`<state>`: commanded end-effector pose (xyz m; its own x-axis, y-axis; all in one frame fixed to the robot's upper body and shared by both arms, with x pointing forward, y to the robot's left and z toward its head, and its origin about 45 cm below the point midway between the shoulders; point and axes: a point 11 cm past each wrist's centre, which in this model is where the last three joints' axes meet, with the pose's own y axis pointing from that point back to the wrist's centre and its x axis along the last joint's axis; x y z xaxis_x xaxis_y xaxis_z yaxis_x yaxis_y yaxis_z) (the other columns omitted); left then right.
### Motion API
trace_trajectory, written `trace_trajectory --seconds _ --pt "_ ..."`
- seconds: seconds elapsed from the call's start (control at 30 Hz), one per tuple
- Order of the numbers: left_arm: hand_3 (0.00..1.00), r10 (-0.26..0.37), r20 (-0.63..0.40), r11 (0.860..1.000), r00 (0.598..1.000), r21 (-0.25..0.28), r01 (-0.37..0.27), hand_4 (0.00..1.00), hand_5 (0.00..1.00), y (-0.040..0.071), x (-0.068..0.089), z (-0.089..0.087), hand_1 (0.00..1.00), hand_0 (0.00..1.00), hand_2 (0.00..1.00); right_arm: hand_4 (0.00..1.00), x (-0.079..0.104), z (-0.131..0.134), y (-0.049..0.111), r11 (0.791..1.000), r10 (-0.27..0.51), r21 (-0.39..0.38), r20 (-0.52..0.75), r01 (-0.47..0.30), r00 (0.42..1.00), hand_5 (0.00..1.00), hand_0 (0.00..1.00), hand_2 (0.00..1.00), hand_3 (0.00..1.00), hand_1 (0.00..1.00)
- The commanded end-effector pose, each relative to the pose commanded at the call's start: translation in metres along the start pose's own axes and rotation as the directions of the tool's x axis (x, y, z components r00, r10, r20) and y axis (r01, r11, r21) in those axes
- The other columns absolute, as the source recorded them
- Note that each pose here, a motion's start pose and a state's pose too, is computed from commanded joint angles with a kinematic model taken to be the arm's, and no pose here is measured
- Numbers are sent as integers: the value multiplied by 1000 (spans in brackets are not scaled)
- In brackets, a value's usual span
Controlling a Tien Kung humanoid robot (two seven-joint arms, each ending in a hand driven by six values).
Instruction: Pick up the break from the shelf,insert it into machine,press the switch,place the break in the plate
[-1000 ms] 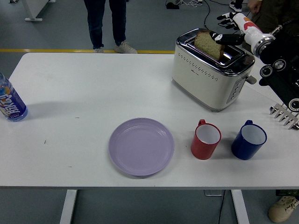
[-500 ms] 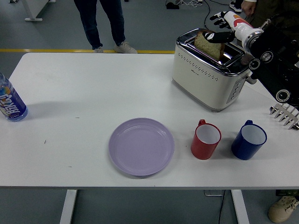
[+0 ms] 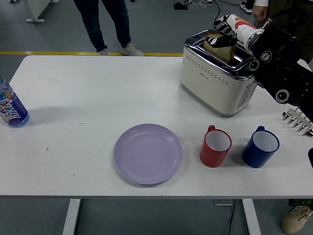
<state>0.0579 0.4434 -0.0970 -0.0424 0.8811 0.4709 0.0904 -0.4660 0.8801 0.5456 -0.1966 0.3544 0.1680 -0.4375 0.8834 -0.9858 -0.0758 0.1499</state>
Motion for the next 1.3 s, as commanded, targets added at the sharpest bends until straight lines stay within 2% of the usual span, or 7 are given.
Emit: trace_trajectory --seconds 0.4,0.43,0.6,0.63,0.8,1.03,1.3 --pt "544 5 2 1000 1000 -2 -5 342 800 0 1 0 485 634 463 715 1 -9 -6 999 -13 -47 -97 9 995 386 779 733 821 707" --pt "545 5 2 1000 1000 -3 -5 344 802 0 1 0 486 635 463 717 1 -9 -6 999 -14 -47 -100 9 995 387 699 705 802 656" --pt "545 5 2 1000 1000 -6 -5 344 802 0 1 2 486 635 463 717 2 -12 -8 998 -23 -62 -133 15 991 387 699 705 802 656" --pt "544 5 2 1000 1000 -7 -5 343 802 0 2 2 484 635 464 716 2 -11 -9 997 -25 -70 -138 16 990 385 652 686 773 623" --pt "544 5 0 1000 1000 -10 -5 343 802 0 2 3 484 635 464 716 2 -9 -9 996 -31 -86 -162 17 986 385 652 686 773 623" --pt "543 6 0 1000 1000 -15 -6 342 796 1 2 5 484 636 462 716 3 -7 -11 995 -36 -103 -188 17 981 382 557 646 743 559" --pt "543 7 1 1000 1000 -17 -7 341 795 1 2 7 483 636 463 716 -1 -8 -12 993 -43 -117 -208 19 977 382 531 638 734 544"
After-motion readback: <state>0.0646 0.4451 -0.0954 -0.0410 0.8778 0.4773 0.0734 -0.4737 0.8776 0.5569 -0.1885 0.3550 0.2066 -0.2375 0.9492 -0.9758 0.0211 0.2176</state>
